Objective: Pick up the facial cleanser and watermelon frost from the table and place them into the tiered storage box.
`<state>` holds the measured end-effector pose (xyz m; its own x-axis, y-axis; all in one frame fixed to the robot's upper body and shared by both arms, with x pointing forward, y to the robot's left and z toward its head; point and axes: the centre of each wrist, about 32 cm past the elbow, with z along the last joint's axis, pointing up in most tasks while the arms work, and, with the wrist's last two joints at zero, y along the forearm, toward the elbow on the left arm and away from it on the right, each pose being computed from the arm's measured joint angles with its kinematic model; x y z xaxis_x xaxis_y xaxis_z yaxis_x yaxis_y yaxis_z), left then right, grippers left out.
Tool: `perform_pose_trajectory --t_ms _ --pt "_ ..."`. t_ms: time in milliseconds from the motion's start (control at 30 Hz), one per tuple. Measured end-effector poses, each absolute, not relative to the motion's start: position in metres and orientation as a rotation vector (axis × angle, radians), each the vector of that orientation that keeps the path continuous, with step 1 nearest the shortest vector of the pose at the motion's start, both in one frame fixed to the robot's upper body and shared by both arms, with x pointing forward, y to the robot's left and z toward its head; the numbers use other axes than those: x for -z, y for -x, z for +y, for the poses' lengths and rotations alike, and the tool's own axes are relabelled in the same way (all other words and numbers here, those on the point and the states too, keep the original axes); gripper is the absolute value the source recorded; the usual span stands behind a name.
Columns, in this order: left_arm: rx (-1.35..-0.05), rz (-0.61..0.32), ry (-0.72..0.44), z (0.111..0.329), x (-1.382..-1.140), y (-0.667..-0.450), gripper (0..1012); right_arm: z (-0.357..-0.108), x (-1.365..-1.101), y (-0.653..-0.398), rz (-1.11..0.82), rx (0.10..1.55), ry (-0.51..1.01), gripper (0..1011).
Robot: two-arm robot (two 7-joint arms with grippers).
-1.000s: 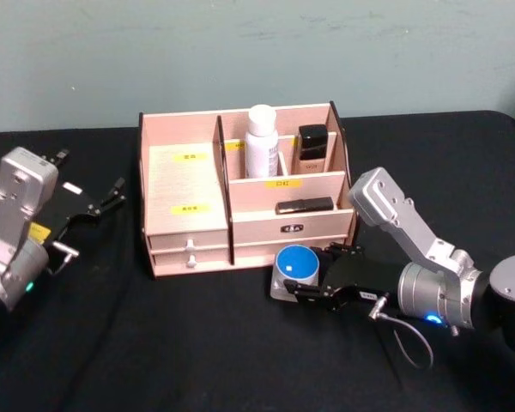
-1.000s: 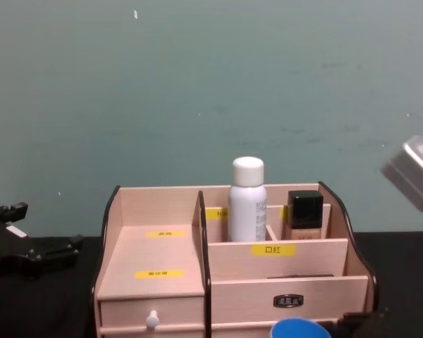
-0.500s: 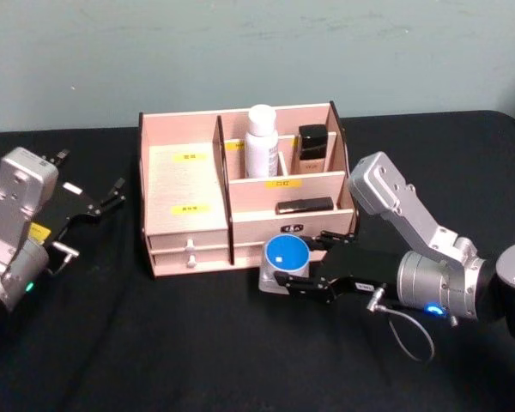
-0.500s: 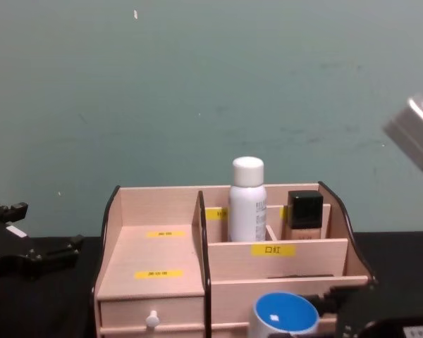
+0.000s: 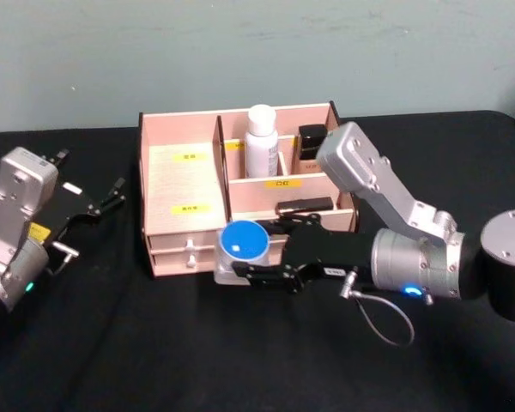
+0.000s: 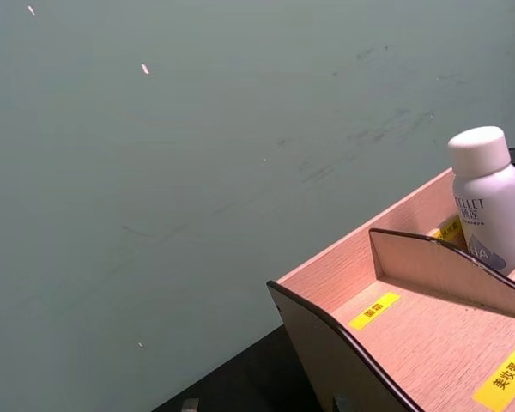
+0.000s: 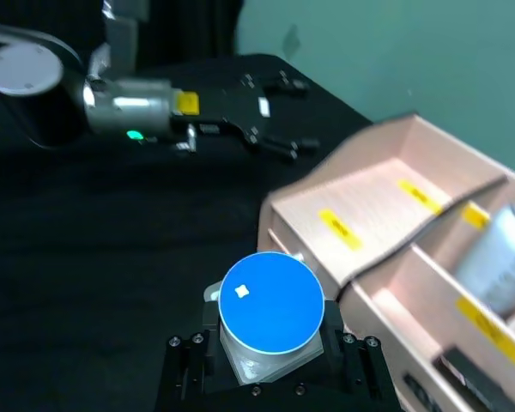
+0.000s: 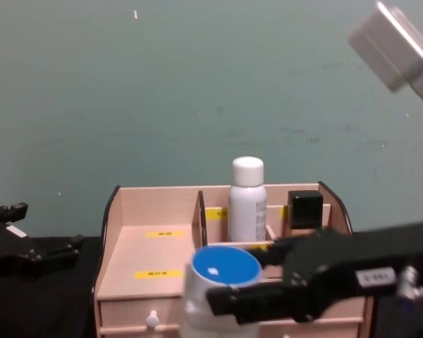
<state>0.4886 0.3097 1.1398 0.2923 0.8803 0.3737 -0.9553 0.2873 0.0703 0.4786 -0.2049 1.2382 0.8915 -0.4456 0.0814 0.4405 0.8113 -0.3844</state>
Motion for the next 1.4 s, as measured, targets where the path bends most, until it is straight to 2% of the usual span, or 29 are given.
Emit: perform_pose_trajectory --t_ms 367,600,967,1400 --pt "-1.248 -0.285 -0.304 0.310 -1.140 -0.489 1010 -0.179 -1.251 -0.498 -0.034 0.435 0.395 716" --pt "-1.248 -0.285 -0.305 0.310 -1.140 -0.489 1010 -0.165 -1.250 -0.523 -0.049 0.454 0.399 716" --pt "-1.248 -0.285 -0.304 0.310 -1.140 -0.489 1010 -0.152 -1.247 -0.556 -0.047 0.487 0.398 716" --pt "-1.248 -0.285 -0.305 0.310 -1.140 -0.489 1010 -0.142 -1.244 -0.580 -0.037 0.513 0.430 716"
